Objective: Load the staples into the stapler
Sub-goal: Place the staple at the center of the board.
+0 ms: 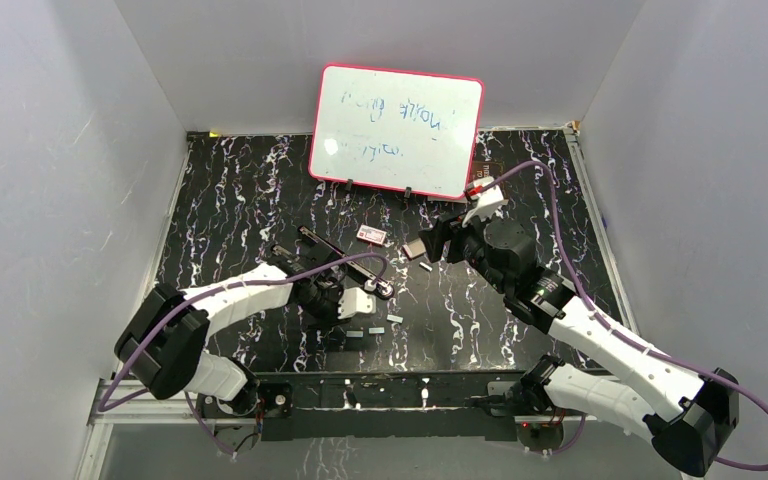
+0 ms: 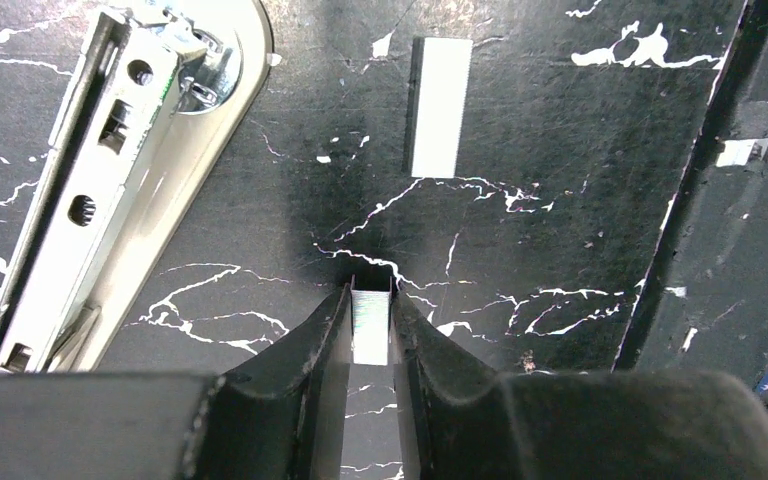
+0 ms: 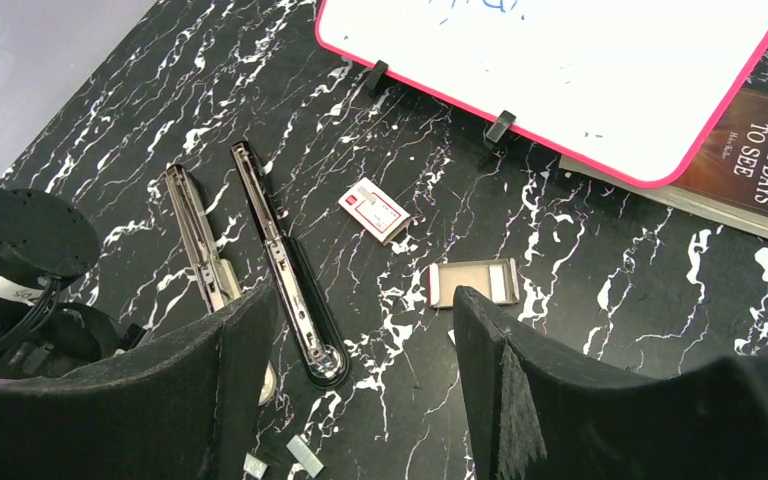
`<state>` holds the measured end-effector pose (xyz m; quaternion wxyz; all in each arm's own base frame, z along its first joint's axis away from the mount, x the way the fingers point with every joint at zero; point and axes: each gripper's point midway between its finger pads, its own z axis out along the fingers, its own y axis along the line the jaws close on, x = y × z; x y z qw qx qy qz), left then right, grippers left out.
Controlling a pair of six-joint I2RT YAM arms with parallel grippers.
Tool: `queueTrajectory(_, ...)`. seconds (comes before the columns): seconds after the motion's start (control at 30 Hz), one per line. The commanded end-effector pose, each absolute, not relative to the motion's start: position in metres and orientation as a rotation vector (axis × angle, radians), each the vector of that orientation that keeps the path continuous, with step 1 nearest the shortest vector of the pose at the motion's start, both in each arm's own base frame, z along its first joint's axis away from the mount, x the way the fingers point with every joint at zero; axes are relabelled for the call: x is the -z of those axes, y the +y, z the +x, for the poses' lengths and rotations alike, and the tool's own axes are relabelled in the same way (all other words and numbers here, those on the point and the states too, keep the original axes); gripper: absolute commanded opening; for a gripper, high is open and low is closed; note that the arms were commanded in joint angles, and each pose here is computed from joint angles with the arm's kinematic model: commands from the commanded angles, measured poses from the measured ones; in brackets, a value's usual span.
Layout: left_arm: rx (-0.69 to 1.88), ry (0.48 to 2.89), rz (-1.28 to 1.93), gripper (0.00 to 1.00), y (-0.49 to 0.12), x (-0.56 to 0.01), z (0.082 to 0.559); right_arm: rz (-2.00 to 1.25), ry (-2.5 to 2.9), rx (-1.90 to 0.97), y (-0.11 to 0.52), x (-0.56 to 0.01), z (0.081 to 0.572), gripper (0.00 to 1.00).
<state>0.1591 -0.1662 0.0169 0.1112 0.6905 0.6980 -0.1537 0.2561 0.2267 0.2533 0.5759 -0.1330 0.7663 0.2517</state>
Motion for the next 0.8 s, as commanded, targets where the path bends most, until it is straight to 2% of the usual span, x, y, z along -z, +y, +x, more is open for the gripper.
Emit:
queueTrajectory(0.0, 0.446, 2.079, 2.050, 0.23, -0.158, -0.011, 0.150, -0.243, 1.776, -0.572, 0.218, -0.261, 0.259, 0.73)
queueTrajectory(0.17, 0.457, 2.050, 2.019, 0.33, -0.164, -0.020, 0.154, -0.213, 1.800, -0.522, 0.210, -0.255, 0.262, 0.73)
queueTrajectory(0.43, 0.499, 1.827, 1.790, 0.40, -0.207, -0.100, 0.183, -0.201, 1.994, -0.363, 0.202, -0.206, 0.270, 0.72)
queueTrajectory(0.57, 0.491, 1.813, 1.574, 0.44, -0.225, -0.136, 0.206, -0.282, 2.137, -0.277, 0.209, -0.173, 0.275, 0.72)
queueTrajectory(0.67, 0.484, 1.832, 1.398, 0.53, -0.233, -0.152, 0.223, -0.395, 2.209, -0.238, 0.214, -0.154, 0.279, 0.73)
queueTrajectory(0.77, 0.510, 1.822, 1.323, 0.56, -0.239, -0.162, 0.229, -0.537, 2.294, -0.210, 0.216, -0.130, 0.287, 0.73)
